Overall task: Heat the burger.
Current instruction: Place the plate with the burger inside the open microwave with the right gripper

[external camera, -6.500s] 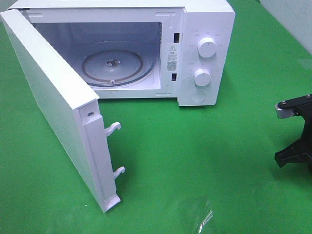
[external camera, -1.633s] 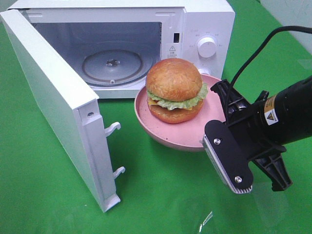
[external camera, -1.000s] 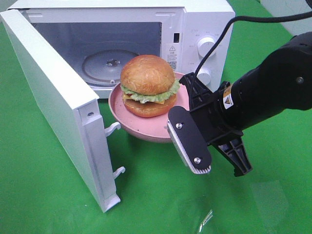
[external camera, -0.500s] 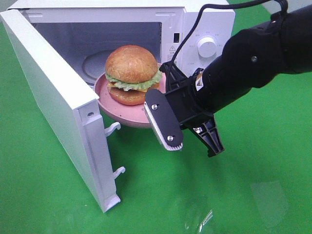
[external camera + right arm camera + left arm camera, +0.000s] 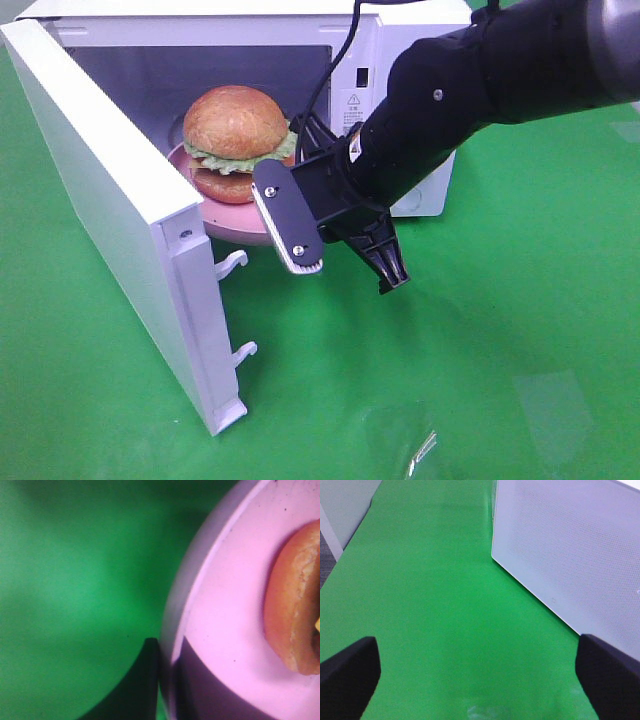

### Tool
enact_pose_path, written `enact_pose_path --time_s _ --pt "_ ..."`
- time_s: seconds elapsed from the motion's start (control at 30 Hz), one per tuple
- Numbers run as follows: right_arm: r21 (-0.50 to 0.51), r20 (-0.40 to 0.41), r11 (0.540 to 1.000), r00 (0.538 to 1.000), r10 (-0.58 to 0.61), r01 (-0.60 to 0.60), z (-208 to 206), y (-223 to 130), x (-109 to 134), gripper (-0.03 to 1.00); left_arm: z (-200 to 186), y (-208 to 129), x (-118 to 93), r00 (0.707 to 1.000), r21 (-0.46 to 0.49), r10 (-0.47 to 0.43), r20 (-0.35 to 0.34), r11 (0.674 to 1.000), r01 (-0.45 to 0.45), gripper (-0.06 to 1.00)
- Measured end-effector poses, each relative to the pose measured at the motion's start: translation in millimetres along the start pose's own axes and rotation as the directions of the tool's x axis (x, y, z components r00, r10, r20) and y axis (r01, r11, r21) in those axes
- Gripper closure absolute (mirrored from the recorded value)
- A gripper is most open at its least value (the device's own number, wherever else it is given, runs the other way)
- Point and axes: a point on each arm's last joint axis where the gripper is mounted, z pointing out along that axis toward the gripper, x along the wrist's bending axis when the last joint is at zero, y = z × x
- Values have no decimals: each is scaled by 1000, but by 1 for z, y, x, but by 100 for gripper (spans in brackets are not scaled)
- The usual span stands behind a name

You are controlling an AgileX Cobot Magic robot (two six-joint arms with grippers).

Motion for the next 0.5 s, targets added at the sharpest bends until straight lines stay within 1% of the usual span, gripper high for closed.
enact_pose_path --time_s 0.37,0.5 --pt "7 23 1000 1000 11 -11 17 4 -17 92 0 0 0 1000 0 0 0 1000 0 -3" --pt "17 48 1000 999 4 -5 26 4 -27 92 0 0 0 1000 0 0 0 1000 0 -3"
